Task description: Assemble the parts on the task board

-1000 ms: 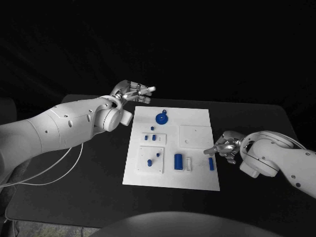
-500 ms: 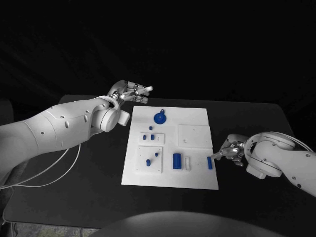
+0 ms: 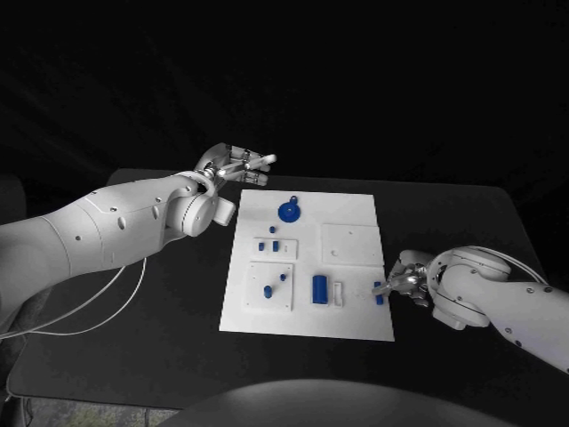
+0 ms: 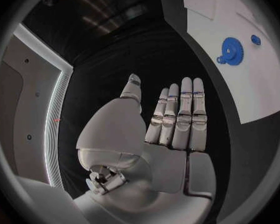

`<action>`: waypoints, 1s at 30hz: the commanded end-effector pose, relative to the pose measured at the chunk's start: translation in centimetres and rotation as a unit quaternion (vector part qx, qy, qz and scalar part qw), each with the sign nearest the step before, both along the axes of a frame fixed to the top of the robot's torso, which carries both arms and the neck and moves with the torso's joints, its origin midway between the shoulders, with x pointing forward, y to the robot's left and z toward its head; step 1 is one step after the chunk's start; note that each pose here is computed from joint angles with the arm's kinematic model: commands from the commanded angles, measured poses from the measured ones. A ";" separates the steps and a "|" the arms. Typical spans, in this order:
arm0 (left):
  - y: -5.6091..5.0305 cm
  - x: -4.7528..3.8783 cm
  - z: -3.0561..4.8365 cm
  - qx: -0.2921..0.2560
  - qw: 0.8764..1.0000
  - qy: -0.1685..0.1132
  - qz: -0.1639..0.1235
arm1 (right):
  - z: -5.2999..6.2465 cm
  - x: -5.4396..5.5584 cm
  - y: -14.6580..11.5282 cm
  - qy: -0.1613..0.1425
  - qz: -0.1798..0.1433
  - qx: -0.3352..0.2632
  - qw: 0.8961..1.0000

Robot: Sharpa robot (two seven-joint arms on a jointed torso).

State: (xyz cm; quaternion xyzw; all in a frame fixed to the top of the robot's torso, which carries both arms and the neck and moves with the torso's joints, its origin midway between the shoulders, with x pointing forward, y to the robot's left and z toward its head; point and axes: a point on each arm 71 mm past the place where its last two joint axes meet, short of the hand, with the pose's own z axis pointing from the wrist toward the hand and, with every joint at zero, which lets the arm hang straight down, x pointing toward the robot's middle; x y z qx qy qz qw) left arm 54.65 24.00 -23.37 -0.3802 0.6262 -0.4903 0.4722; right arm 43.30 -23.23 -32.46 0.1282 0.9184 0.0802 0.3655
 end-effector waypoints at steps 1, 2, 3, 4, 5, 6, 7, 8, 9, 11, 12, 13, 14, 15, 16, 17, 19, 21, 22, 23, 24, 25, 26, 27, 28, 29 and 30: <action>-0.4 -0.03 0.08 -0.006 1.000 0.000 -0.009 | -0.2 0.0 0.2 -0.011 0.007 -0.016 1.000; -0.4 -0.03 0.08 -0.006 1.000 0.000 -0.009 | -0.3 0.0 0.2 -0.012 0.007 -0.017 1.000; -0.4 -0.04 0.07 -0.006 1.000 0.000 -0.009 | -0.3 0.0 0.2 -0.013 0.008 -0.018 1.000; -0.4 -0.04 0.07 -0.006 1.000 0.000 -0.010 | -0.4 0.0 0.3 -0.014 0.008 -0.020 1.000; -0.4 -0.04 0.07 -0.006 1.000 0.000 -0.010 | -0.5 0.0 0.4 -0.014 0.008 -0.020 1.000; -0.4 -0.04 0.07 -0.006 1.000 0.000 -0.010 | -0.6 0.0 0.5 -0.015 0.009 -0.021 1.000; -0.4 -0.04 0.07 -0.006 1.000 0.000 -0.010 | -0.7 0.0 0.6 -0.015 0.010 -0.023 1.000; -0.4 -0.03 0.07 -0.006 1.000 0.000 -0.009 | -0.8 0.0 0.6 -0.016 0.011 -0.025 0.999; -0.4 -0.03 0.07 -0.006 1.000 0.000 -0.009 | -0.9 -0.1 0.7 -0.017 0.012 -0.028 0.999; -0.4 -0.03 0.06 -0.006 1.000 0.001 -0.009 | -1.1 -0.1 0.8 -0.018 0.015 -0.034 0.999; -0.4 -0.03 0.06 -0.006 1.000 0.001 -0.009 | -1.2 -0.2 0.9 -0.019 0.017 -0.038 0.999; -0.4 -0.03 0.06 -0.006 1.000 0.001 -0.009 | -1.4 -0.2 1.0 -0.020 0.020 -0.042 0.999; -0.4 -0.03 0.06 -0.006 1.000 0.001 -0.009 | -1.5 -0.2 1.0 -0.021 0.022 -0.046 0.998; -0.4 -0.03 0.05 -0.006 1.000 0.001 -0.009 | -1.6 -0.3 1.1 -0.023 0.025 -0.051 0.998; -0.4 -0.03 0.05 -0.006 1.000 0.001 -0.009 | -1.7 -0.3 1.2 -0.025 0.027 -0.055 0.998; -0.4 -0.02 0.05 -0.006 1.000 0.002 -0.009 | -1.8 -0.3 1.2 -0.026 0.029 -0.058 0.998; -0.4 -0.02 0.04 -0.006 1.000 0.002 -0.010 | -2.0 -0.3 1.3 -0.030 0.033 -0.066 0.997; -0.4 -0.01 0.03 -0.006 1.000 0.002 -0.010 | -2.1 -0.3 1.5 -0.032 0.037 -0.073 0.996; -0.4 -0.01 0.03 -0.006 1.000 0.002 -0.010 | -2.2 -0.4 1.5 -0.033 0.038 -0.075 0.996; -0.5 -0.01 0.02 -0.006 1.000 0.003 -0.010 | -2.3 -0.4 1.6 -0.033 0.040 -0.078 0.996; -0.5 -0.01 0.02 -0.006 1.000 0.003 -0.010 | -2.4 -0.4 1.6 -0.034 0.041 -0.080 0.995; -0.5 0.00 0.02 -0.006 1.000 0.003 -0.010 | -2.5 -0.5 1.7 -0.033 0.043 -0.082 0.995; -0.5 0.00 0.01 -0.006 1.000 0.004 -0.010 | -2.6 -0.5 1.8 -0.033 0.045 -0.084 0.995; -0.5 0.00 0.01 -0.006 1.000 0.004 -0.010 | -2.7 -0.6 1.9 -0.032 0.045 -0.084 0.995; -0.5 0.00 0.00 -0.006 1.000 0.004 -0.010 | -2.8 -0.6 1.9 -0.031 0.046 -0.084 0.995; -0.5 0.00 0.00 -0.006 1.000 0.004 -0.010 | -2.8 -0.6 2.0 -0.030 0.045 -0.083 0.995; -0.5 0.00 -0.01 -0.006 1.000 0.005 -0.010 | -2.9 -0.7 2.0 -0.027 0.045 -0.081 0.995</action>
